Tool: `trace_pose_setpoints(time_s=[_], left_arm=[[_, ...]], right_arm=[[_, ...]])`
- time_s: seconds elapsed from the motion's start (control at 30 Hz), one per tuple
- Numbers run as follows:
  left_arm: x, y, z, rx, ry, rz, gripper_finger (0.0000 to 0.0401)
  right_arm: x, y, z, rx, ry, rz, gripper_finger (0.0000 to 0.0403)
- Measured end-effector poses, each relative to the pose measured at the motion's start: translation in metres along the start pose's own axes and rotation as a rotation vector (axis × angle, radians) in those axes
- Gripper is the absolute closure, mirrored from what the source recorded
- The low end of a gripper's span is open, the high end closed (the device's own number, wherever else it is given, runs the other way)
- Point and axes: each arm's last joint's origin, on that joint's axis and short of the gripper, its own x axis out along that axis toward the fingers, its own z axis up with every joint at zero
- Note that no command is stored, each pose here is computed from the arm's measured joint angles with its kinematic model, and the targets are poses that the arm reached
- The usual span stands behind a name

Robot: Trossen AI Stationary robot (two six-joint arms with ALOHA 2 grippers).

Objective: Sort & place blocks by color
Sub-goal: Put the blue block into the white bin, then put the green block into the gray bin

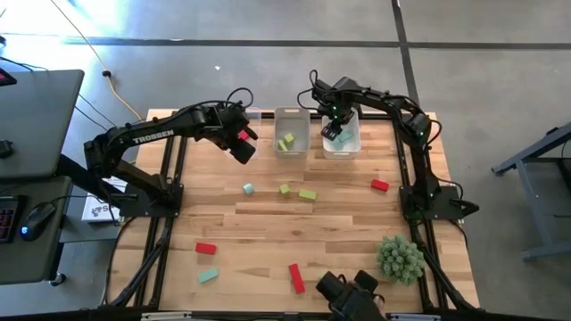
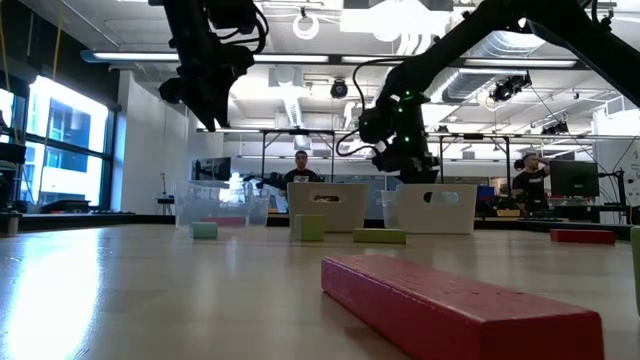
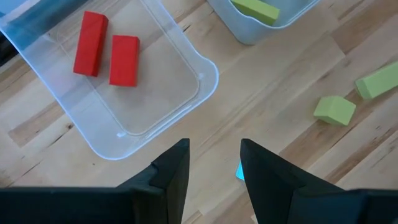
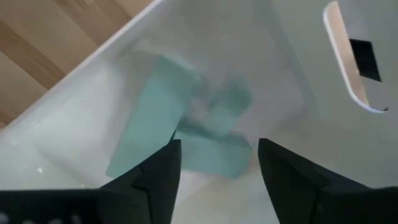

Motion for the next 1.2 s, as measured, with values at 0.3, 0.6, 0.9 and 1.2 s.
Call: trace_pose_setpoints(time_s=[0.3,0.6,0.9,1.2], left_arm=[[0.000,0.000,0.000,0.008,0.006,-0.006,0.0267],[0.000,0.001,-0.001,0.022,0.012,0.005,0.0223],[0.001,0.010,0.003,0.096,0.014,0.007,0.0179],[0.000,-0.001,0.009,0.187,-0.085,-0.040,0.0179]], right_arm=[[-0.018,0.001,-0.001,0.040,0.009,0.031,0.0178],[-0.068,0.002,0.010,0.047,-0.131,0.046,0.0189],[-0.130,-0.007,0.008,0.075,-0.276,0.037,0.0192],[-0.171,-0.010,-0.006,0.204,-0.383,0.054,0.0192]])
